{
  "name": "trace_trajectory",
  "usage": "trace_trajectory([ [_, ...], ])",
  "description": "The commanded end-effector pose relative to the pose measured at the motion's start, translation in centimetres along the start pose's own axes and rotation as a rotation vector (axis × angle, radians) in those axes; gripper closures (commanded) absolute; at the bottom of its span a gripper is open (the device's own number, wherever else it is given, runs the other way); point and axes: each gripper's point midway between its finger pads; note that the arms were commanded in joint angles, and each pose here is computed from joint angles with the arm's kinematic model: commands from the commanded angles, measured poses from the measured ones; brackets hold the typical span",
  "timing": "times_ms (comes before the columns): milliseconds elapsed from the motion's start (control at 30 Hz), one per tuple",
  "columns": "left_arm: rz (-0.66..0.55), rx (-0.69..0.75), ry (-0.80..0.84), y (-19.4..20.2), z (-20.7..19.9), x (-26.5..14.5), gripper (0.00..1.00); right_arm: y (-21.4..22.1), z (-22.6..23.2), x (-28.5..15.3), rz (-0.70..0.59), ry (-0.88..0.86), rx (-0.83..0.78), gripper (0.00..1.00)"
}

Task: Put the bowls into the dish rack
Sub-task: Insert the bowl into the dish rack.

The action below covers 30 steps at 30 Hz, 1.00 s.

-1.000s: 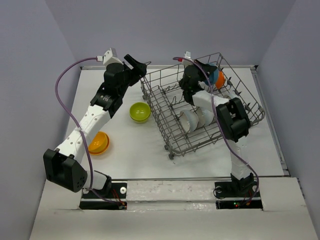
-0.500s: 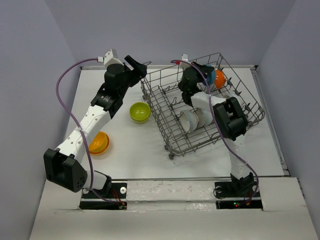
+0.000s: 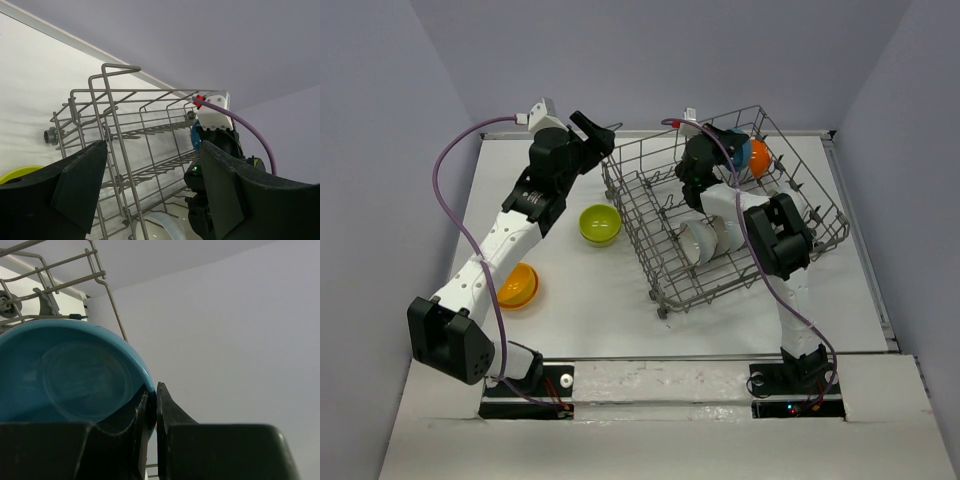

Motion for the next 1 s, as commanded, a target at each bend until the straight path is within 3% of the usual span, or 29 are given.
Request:
trace_trajectory([
  [0,-0.029,-0.001,0.05,-0.7,-1.3,-0.2,0.17,0.5,2.2,0.2,0.031,-0.008,-0.007,0.99],
  [200,-0.021,-0.003,0.05,-0.5,-1.4,0.0,0.17,0.4,2.5,0.2,0.022,-0.018,-0.007,0.99],
  [300,-0.02,-0.003,0.051,-0.5,-1.4,0.0,0.17,0.4,2.7,0.2,0.019,-0.019,-0.007,0.9],
  [967,-0.024,-0.006,0.055,-0.6,-1.5,-0.2,0.17,-1.0,3.9,-0.6,-0.026,-0.119,0.082,0.75],
])
Point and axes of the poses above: each gripper's point midway between its finger pads, its own x axis out along the fingers, its own z axis along the line the jaws close on, y = z × x, and after that the axes turned 9 degrees about -x, right-handed
